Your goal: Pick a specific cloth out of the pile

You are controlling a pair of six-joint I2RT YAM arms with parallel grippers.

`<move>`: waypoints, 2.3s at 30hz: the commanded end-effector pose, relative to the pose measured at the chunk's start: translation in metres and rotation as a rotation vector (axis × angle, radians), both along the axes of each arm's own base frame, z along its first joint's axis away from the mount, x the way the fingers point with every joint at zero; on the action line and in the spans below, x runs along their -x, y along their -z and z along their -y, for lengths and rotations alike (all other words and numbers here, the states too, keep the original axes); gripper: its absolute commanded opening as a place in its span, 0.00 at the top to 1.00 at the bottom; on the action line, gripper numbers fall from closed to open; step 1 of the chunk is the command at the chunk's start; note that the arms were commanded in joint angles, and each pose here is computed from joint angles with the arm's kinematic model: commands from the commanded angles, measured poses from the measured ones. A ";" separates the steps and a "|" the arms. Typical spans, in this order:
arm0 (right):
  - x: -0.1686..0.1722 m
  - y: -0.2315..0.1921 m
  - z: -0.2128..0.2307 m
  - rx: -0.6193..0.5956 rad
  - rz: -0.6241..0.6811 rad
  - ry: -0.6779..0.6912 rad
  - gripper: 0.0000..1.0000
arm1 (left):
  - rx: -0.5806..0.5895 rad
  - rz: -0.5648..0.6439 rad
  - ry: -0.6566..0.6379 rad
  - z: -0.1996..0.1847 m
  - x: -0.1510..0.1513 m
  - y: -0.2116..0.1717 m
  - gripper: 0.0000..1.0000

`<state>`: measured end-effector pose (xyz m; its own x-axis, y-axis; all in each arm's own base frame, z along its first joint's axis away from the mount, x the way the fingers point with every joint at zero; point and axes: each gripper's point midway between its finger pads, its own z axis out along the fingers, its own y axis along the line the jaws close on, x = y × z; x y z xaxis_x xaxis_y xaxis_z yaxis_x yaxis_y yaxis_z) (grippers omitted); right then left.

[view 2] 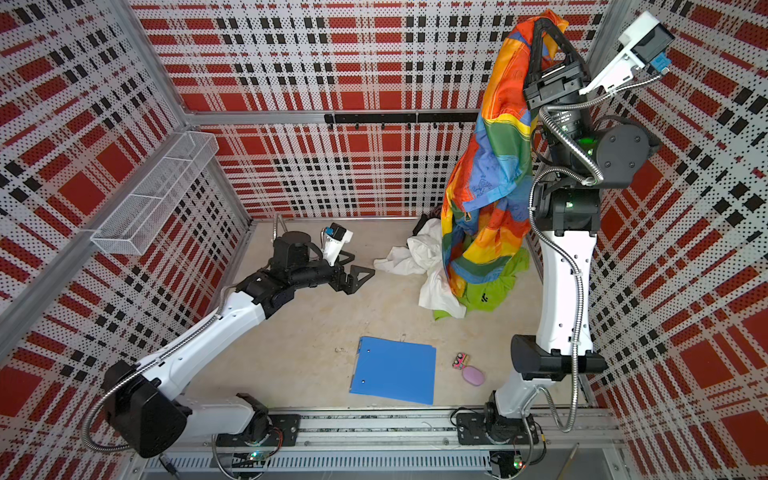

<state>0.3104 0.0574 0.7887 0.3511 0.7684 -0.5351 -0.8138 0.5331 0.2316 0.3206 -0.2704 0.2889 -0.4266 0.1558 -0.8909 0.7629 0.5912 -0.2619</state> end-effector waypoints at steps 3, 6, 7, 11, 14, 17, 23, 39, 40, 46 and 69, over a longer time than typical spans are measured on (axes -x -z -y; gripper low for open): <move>0.067 -0.027 -0.018 -0.014 0.205 -0.096 0.94 | 0.096 0.074 0.060 0.005 0.015 -0.029 0.01; 0.069 -0.026 -0.034 -0.006 0.200 -0.107 0.94 | 0.116 0.089 0.075 0.005 0.020 -0.034 0.01; 0.068 -0.025 -0.038 -0.007 0.201 -0.119 0.94 | 0.124 0.089 0.084 0.006 0.021 -0.035 0.01; 0.066 -0.023 -0.055 -0.018 0.206 -0.178 0.93 | 0.162 0.089 0.126 0.011 0.030 -0.042 0.01; 0.064 -0.020 -0.072 -0.017 0.203 -0.213 0.93 | 0.196 0.091 0.149 0.019 0.037 -0.048 0.01; 0.060 -0.015 -0.092 -0.007 0.187 -0.234 0.93 | 0.231 0.127 0.138 0.026 0.040 -0.060 0.01; 0.052 -0.007 -0.113 0.002 0.159 -0.270 0.94 | 0.299 0.302 0.086 0.046 0.048 -0.099 0.01; 0.053 -0.001 -0.124 0.022 0.128 -0.287 0.94 | 0.366 0.466 -0.270 0.066 -0.011 -0.130 0.01; 0.053 -0.001 -0.123 0.024 0.128 -0.286 0.94 | 0.364 0.471 -0.274 0.068 -0.014 -0.130 0.01; 0.050 0.003 -0.125 0.031 0.109 -0.283 0.94 | 0.437 0.514 -0.120 0.088 0.005 -0.149 0.01; 0.004 0.045 -0.127 0.071 -0.091 -0.142 0.93 | 0.532 0.567 -0.049 0.048 0.033 -0.200 1.00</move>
